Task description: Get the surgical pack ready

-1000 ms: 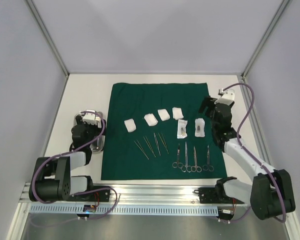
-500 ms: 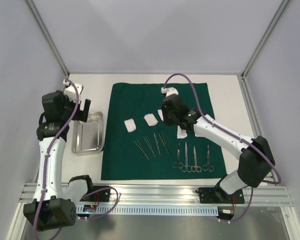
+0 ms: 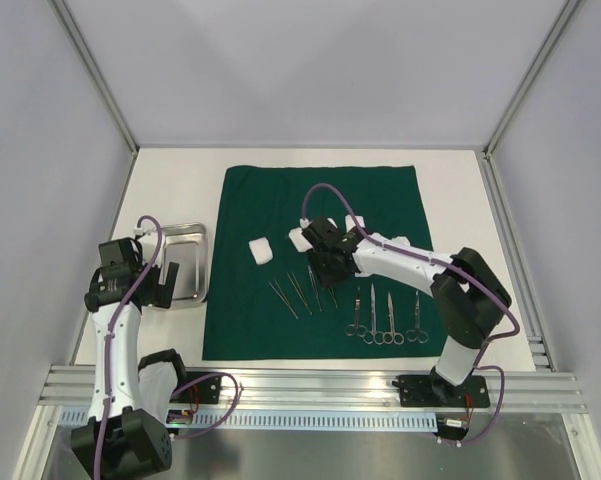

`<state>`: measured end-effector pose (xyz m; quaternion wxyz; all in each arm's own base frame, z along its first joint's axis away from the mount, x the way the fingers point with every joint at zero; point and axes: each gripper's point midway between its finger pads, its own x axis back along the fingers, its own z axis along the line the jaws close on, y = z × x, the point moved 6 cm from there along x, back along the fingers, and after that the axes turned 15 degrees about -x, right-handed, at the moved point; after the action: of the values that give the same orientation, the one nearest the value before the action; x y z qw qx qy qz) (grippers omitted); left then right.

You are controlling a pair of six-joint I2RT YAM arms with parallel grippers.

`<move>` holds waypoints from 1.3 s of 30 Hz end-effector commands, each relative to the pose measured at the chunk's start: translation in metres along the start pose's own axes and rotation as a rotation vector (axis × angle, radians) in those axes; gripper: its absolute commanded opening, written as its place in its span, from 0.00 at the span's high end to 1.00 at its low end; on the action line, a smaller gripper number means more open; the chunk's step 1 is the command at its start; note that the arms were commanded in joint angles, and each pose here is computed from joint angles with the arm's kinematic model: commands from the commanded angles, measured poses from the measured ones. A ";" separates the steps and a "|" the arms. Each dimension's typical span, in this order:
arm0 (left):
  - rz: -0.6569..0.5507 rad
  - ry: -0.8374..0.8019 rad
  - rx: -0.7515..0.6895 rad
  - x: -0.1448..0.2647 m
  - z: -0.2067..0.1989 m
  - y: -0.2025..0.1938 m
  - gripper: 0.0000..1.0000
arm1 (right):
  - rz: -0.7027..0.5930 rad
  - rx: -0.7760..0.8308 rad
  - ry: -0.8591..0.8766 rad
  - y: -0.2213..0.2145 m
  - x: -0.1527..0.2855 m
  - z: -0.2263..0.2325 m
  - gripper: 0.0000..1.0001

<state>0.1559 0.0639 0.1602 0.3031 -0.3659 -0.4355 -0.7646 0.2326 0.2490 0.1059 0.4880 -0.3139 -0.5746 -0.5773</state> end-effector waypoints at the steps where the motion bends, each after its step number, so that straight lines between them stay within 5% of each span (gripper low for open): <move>1: -0.017 0.100 0.043 0.006 0.011 0.003 0.01 | 0.016 -0.024 -0.013 -0.004 -0.007 -0.002 0.63; 13: -0.033 0.073 0.029 0.006 0.008 0.004 0.01 | 0.011 -0.032 -0.100 -0.007 -0.028 -0.011 0.71; 20: -0.038 0.072 0.029 0.007 0.009 0.005 0.00 | -0.036 -0.060 -0.087 0.000 -0.017 -0.009 0.99; 27: -0.035 0.070 0.027 0.007 0.008 0.005 0.00 | -0.174 -0.133 -0.045 0.021 0.020 -0.003 1.00; 34: -0.063 0.066 0.022 0.014 0.011 0.011 0.00 | -0.378 -0.285 0.186 0.064 0.059 0.057 1.00; 39: -0.217 0.129 0.063 0.052 0.030 0.046 0.00 | -0.423 -0.397 0.511 0.105 0.081 0.153 0.99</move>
<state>0.1615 0.0653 0.1922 0.2902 -0.3252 -0.4425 -0.7837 0.2603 0.3287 0.1903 0.4021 -0.2089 -0.4757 -0.7539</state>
